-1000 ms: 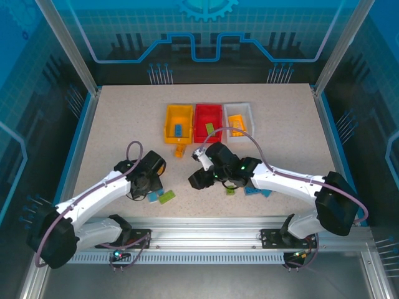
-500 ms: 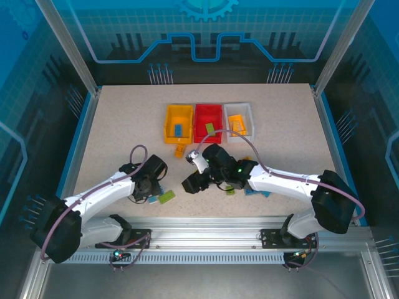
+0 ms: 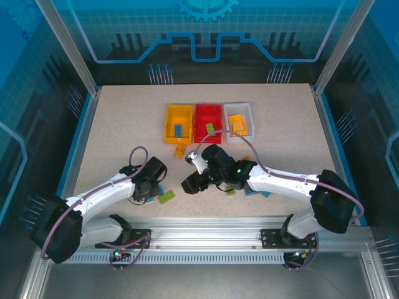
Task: Sort the legos into containers by color
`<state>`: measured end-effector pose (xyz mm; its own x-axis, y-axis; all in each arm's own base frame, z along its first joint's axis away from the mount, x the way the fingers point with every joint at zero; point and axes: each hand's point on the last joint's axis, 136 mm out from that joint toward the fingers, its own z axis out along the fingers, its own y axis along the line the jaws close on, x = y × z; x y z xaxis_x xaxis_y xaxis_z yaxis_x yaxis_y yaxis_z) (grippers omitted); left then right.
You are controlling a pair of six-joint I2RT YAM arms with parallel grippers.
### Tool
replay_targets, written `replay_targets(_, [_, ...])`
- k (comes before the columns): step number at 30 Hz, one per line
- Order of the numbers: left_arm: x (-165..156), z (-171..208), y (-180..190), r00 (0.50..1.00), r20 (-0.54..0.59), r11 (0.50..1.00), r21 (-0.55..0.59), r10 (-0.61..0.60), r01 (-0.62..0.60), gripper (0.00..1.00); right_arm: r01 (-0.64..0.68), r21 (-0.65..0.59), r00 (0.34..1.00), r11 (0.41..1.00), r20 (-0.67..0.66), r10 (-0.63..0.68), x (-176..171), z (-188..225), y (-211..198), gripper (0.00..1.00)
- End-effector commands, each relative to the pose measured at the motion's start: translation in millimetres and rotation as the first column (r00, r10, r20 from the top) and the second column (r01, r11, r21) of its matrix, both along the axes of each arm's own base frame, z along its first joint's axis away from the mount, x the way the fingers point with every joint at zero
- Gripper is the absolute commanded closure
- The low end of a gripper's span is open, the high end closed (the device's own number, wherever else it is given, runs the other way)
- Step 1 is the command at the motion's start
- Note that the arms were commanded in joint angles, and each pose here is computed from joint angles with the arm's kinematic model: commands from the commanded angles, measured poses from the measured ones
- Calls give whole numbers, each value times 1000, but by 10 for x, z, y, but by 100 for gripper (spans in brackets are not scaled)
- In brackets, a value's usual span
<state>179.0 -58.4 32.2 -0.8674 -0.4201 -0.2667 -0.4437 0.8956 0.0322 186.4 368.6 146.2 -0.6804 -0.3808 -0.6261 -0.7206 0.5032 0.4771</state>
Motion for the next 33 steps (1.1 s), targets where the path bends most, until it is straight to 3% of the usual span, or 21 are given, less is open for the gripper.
replay_targets(1, [54,279,153,998,62,998,66,3,-7,75,37,76,996,996,78,-43,42,326,3,43])
replay_targets(5, [358,881,-3,980,173,995,46,-96,89,76,200,179,956,963,182,-232,319,693,-246,43])
replay_targets(8, [715,1261,-235,952,240,982,40,-190,186,76,313,295,905,903,194,-378,606,904,-447,43])
replay_targets(15, [1833,1645,-733,889,359,954,13,-284,299,78,444,369,830,817,176,-530,1295,1107,-670,43])
replay_targets(19, [2487,1579,-897,874,406,944,-73,-266,321,78,481,394,802,783,162,-575,1628,1208,-730,43])
replay_targets(24, [3092,1363,-1051,863,420,924,-122,-282,362,78,505,340,812,793,124,-570,1825,1068,-719,43])
replay_targets(33, [3471,865,-1138,888,379,911,-210,-260,356,76,526,298,817,796,84,-571,1902,910,-730,43])
